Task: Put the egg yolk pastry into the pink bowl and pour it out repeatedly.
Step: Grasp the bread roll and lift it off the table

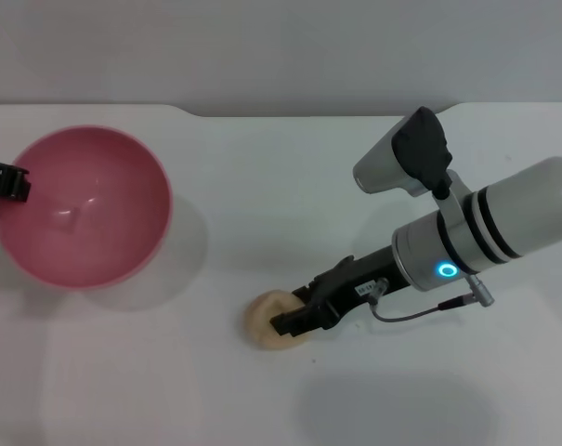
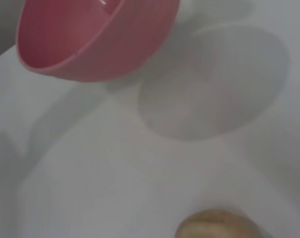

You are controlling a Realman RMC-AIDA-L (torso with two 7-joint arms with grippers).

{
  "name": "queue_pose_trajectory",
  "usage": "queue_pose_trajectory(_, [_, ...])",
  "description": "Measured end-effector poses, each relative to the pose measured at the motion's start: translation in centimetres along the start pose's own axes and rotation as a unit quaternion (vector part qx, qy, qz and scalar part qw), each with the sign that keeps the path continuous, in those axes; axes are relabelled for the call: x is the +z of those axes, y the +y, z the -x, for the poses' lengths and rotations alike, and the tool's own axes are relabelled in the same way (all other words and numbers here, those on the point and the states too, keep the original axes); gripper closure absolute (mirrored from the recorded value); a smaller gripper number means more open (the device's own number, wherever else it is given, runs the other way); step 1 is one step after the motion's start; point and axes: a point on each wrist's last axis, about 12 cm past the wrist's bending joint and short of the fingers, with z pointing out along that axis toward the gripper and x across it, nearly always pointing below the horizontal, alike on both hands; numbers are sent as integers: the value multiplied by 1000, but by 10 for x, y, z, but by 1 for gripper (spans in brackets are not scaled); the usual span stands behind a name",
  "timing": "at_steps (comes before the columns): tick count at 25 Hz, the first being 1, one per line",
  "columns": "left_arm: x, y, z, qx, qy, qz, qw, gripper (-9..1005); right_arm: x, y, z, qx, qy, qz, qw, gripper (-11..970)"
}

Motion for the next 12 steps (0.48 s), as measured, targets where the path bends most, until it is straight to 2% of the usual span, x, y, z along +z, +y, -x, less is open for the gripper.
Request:
queue_pose_trajectory(1, [0,-1,1,2,0,0,1000,997,0,0,-1,2,1,0,1000,271])
queue_pose_trajectory(7, [2,-6,3,13,4,-4,1000,997,0,0,-4,6,4,4,1000,491])
queue_pose_trajectory(12, [5,-12,5,27,8,-7,1000,997,-4,-1,-7,16,0,11,1000,602])
